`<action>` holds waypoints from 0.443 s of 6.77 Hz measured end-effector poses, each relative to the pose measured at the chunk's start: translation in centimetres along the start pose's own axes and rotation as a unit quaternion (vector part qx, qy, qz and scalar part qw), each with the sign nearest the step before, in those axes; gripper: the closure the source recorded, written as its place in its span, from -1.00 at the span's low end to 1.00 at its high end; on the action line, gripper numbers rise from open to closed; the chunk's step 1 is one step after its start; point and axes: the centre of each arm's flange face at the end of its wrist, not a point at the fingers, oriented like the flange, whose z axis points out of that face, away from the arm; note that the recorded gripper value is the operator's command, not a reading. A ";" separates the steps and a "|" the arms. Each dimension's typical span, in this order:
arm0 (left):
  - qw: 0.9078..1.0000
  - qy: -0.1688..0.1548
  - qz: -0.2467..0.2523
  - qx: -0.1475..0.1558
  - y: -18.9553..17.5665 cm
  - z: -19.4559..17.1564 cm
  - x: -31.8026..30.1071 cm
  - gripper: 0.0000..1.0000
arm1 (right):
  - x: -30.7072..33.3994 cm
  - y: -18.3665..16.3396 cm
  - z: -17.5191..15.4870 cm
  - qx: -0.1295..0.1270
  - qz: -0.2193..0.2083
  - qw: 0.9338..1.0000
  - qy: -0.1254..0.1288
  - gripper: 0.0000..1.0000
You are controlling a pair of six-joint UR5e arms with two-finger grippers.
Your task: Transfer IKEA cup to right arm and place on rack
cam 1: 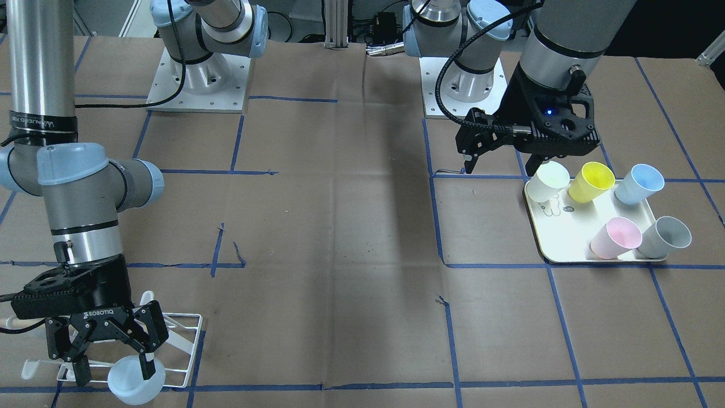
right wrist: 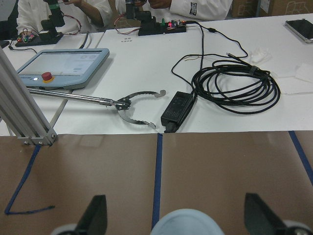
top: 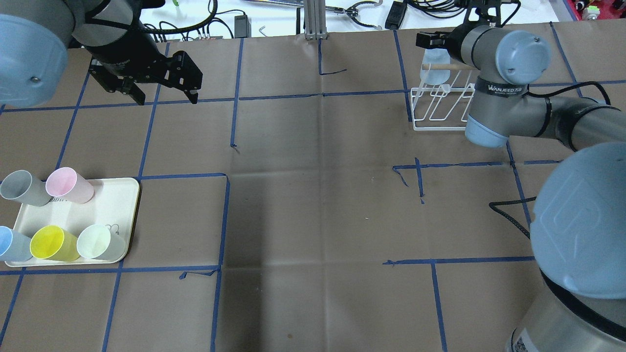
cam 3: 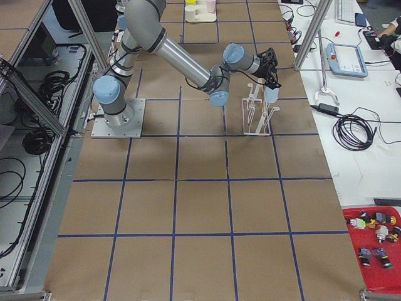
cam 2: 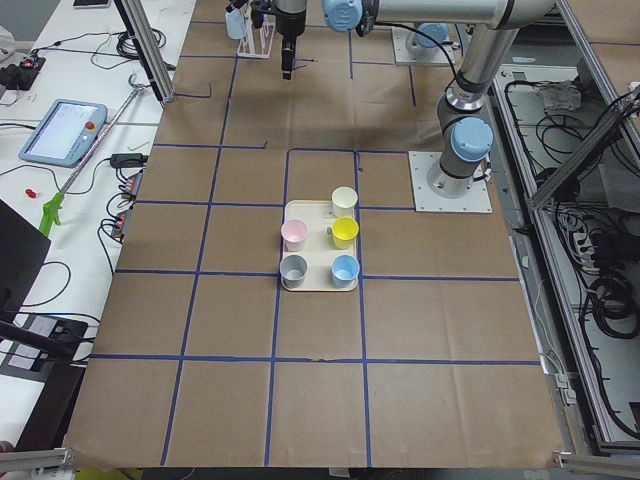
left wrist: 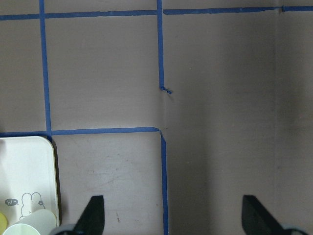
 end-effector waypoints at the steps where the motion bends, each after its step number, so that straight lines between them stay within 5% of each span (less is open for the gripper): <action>1: 1.000 0.000 0.000 0.000 0.0 0.0 0.0 -0.99 | 0.0 -0.2 -0.1 0.002 0.000 1.000 0.000 -0.99; 3: 1.000 0.000 0.001 0.000 0.0 0.0 0.0 -0.99 | 0.0 -0.3 -0.2 0.002 0.000 1.000 0.000 -0.99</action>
